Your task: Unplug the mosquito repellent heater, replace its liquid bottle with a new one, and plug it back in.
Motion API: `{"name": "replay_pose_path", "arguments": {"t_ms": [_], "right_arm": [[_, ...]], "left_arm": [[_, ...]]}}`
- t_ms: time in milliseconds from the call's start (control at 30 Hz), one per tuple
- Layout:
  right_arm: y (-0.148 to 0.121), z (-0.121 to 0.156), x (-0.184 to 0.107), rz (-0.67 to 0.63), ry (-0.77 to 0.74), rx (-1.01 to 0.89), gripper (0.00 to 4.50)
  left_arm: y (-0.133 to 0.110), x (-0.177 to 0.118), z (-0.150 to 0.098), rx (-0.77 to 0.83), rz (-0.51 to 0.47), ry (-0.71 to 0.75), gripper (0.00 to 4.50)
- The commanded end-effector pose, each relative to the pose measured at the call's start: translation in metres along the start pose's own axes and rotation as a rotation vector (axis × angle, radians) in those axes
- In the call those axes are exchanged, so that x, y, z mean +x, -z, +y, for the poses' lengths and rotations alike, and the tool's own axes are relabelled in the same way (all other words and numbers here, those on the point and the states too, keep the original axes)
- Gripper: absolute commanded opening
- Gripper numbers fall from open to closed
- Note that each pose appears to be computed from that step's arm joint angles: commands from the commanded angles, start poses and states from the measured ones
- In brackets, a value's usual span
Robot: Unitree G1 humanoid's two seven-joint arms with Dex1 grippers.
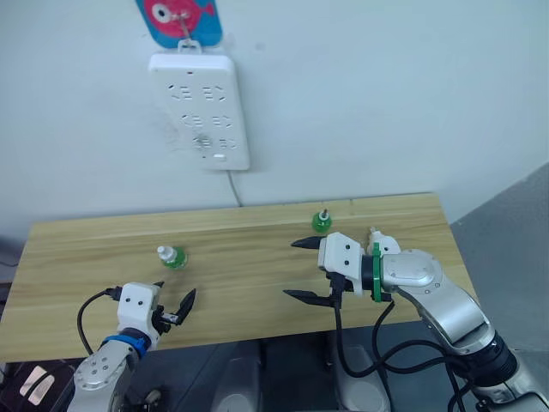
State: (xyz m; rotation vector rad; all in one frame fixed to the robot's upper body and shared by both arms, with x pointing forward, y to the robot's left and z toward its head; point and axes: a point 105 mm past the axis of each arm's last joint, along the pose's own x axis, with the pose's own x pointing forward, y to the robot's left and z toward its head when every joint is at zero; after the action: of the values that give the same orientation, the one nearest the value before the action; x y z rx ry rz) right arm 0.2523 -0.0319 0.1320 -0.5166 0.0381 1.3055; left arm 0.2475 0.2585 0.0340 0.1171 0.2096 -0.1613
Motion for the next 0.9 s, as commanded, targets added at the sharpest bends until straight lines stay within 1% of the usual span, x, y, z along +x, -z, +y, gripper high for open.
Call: {"name": "replay_pose_path", "arguments": {"t_ms": [33, 233, 367, 567, 767, 900], "right_arm": [[-0.013, 0.006, -0.004, -0.041, -0.012, -0.018, 4.5], [-0.013, 0.009, -0.006, -0.03, -0.012, -0.001, 4.5], [-0.015, 0.009, -0.006, -0.03, -0.011, -0.002, 4.5], [-0.02, 0.009, -0.006, -0.035, -0.009, 0.007, 4.5], [-0.019, 0.012, -0.007, -0.03, -0.018, 0.015, 4.5], [-0.02, 0.013, -0.007, -0.029, -0.025, 0.019, 4.5]], "left_arm": [[-0.018, 0.004, 0.011, 0.005, -0.073, -0.069, 3.96], [-0.015, 0.017, 0.031, -0.026, -0.07, -0.137, 3.96], [-0.013, 0.028, 0.034, -0.041, -0.069, -0.128, 3.96], [-0.008, 0.046, 0.034, -0.055, -0.061, -0.093, 3.96], [-0.004, 0.053, 0.026, -0.047, -0.059, -0.053, 3.96], [-0.003, 0.058, 0.026, -0.042, -0.062, -0.048, 3.96]]}}
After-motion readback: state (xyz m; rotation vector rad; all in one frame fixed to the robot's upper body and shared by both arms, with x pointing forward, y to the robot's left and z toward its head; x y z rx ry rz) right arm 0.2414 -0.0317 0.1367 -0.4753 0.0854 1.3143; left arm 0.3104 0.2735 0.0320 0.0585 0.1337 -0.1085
